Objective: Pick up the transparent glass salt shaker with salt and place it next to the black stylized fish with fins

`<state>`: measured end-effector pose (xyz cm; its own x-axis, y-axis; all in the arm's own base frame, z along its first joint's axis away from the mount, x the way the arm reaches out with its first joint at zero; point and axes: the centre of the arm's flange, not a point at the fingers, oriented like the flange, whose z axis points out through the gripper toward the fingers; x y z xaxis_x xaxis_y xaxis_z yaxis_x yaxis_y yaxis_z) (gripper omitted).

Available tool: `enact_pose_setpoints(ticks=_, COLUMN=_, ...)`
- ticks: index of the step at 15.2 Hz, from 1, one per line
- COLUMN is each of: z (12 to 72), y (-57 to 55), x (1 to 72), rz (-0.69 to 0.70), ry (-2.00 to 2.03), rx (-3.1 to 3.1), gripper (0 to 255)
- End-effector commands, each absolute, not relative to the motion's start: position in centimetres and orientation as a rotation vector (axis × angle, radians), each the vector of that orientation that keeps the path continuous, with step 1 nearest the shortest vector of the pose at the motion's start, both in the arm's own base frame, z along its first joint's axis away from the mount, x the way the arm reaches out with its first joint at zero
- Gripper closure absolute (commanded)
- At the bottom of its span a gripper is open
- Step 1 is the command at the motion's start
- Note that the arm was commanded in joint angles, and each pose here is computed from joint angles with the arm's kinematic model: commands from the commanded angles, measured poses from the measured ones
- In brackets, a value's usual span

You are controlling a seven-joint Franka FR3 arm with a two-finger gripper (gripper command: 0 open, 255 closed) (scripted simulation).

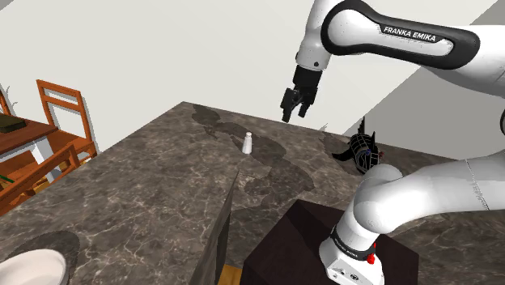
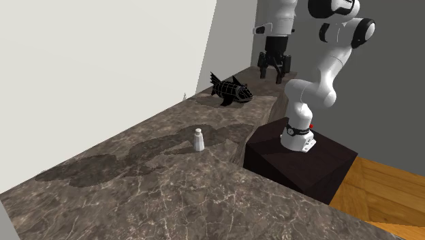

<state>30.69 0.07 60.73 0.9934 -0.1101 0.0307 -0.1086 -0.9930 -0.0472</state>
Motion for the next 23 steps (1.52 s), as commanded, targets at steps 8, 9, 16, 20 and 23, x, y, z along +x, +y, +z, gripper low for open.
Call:
enact_pose_setpoints(ticks=8, z=54.4, y=-3.3, x=35.7, rz=-0.124, ry=0.101, rx=-3.108, gripper=0)
enact_pose_setpoints(ticks=9, z=53.5, y=-3.8, x=36.4, rz=-0.134, ry=0.091, rx=-3.110, gripper=0)
enact_pose_setpoints(ticks=16, z=47.5, y=-7.1, x=41.9, rz=-0.207, ry=0.021, rx=-3.124, gripper=0)
enact_pose_setpoints(ticks=20, z=44.2, y=-8.9, x=45.2, rz=-0.249, ry=-0.019, rx=-3.130, gripper=0)
enact_pose_setpoints(ticks=23, z=41.8, y=-10.2, x=47.7, rz=-0.281, ry=-0.049, rx=-3.134, gripper=0)
